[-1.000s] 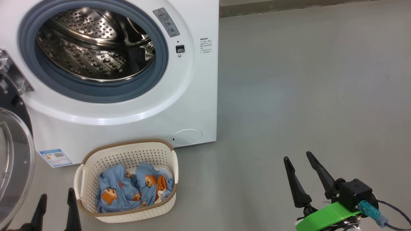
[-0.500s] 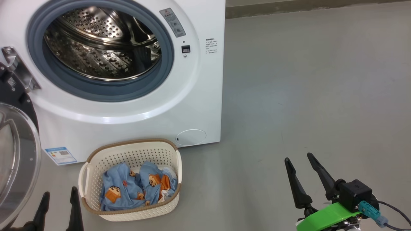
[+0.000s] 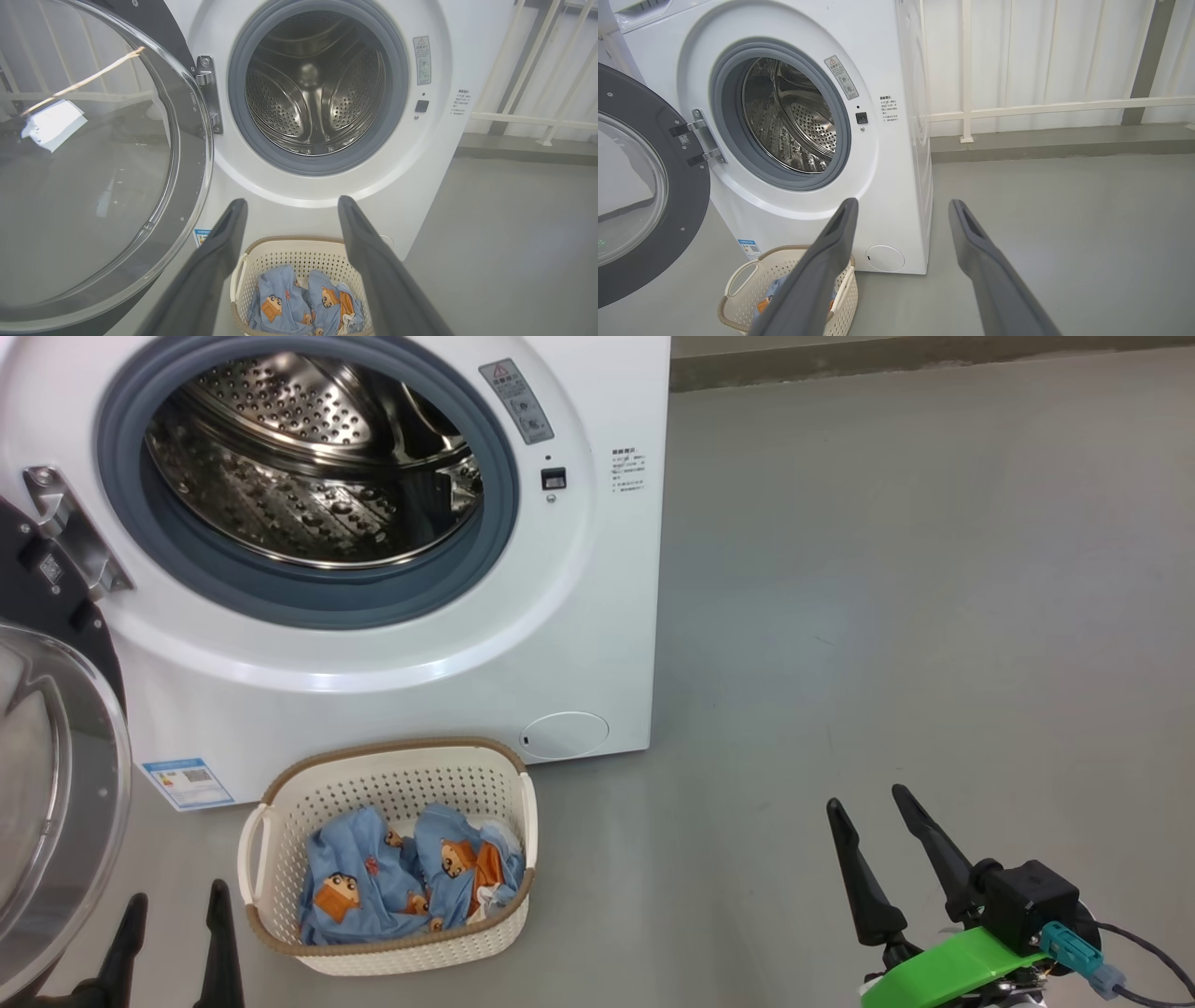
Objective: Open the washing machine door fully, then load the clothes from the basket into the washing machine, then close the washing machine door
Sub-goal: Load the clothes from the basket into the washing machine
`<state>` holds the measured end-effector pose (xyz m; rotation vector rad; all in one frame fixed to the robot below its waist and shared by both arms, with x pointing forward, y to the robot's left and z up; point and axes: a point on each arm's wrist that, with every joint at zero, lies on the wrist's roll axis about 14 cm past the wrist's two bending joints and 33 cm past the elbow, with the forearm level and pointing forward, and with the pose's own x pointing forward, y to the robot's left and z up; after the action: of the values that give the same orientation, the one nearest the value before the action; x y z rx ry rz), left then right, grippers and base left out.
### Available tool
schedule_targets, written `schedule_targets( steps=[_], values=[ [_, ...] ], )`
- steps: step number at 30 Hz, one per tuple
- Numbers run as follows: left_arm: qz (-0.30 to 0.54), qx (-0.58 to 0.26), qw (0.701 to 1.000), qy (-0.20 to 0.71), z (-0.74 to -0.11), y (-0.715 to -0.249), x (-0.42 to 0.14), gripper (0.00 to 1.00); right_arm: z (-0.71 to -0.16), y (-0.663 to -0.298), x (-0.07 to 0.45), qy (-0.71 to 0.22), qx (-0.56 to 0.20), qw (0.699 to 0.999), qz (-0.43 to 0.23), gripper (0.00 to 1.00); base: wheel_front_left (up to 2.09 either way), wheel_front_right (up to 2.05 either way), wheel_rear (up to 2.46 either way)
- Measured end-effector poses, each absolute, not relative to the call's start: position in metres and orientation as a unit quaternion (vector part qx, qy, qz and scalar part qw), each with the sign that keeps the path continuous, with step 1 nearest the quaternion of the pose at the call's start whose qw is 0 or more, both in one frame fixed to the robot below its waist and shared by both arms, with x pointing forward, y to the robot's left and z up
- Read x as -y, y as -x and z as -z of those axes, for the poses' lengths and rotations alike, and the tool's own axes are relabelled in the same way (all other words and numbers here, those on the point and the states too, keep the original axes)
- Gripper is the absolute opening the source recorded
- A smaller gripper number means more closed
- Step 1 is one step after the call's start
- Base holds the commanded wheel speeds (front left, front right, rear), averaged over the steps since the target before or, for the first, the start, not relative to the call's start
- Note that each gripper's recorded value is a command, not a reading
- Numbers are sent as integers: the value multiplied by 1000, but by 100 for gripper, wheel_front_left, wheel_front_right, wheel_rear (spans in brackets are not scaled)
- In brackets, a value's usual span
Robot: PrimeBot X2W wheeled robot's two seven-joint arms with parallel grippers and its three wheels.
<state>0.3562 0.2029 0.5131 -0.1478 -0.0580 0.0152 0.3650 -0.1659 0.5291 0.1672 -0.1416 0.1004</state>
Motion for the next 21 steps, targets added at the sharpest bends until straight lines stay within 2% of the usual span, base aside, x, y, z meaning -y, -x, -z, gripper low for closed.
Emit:
schedule_targets(
  steps=[9, 21],
  values=[
    [-17, 22, 997, 69, -509, -355, -209, 100, -526, -367, 163, -85, 65, 993, -54, 100, 84, -84, 0],
    [-37, 22, 997, 67, -505, -356, -219, 100, -521, -369, 161, -86, 58, 993, -55, 100, 187, -194, 7]
  ],
)
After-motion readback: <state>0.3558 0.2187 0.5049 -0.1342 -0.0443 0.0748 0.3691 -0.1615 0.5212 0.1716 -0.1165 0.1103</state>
